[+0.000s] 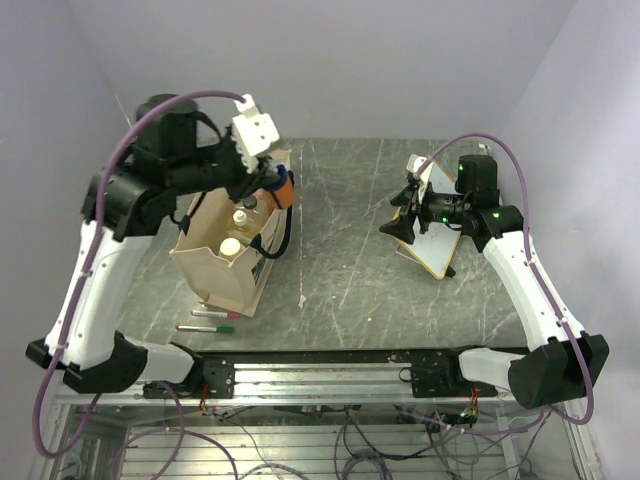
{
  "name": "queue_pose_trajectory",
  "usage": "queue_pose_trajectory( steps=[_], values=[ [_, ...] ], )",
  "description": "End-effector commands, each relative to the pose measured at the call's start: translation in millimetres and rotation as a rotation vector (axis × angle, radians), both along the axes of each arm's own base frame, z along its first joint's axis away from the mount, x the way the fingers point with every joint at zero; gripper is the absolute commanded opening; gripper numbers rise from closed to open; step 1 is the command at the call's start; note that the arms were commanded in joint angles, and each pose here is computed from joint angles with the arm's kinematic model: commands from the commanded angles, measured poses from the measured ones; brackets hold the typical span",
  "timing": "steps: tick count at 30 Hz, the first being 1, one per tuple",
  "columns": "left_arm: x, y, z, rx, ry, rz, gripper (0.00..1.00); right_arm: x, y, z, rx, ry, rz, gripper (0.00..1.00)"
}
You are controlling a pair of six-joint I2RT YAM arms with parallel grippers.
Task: Place the personal care products into the canvas bag
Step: Pick up the care product from the center of the board, then place the care product in the canvas bag.
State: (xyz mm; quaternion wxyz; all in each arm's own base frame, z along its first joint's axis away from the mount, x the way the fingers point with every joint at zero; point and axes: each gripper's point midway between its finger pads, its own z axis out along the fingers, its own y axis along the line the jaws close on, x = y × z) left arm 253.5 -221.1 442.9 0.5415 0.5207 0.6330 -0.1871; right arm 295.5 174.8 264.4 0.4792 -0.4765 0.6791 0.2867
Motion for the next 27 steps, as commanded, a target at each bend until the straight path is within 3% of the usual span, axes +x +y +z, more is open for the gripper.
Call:
queue_pose_trajectory(
  steps=[1,7,27],
  values=[
    [7,37,46,-0.139,-0.082,0.170,0.07,2,0,5,0.009,-0.030,0.004,0.72],
    [30,76,23,-0.148,-0.011,0.384,0.07,2,-1,4,0.009,-0.031,0.002,0.72],
    [11,130,-76,-0.075,0.154,0.566,0.07,1,1,0,0.015,-0.025,0.014,0.72]
  ],
)
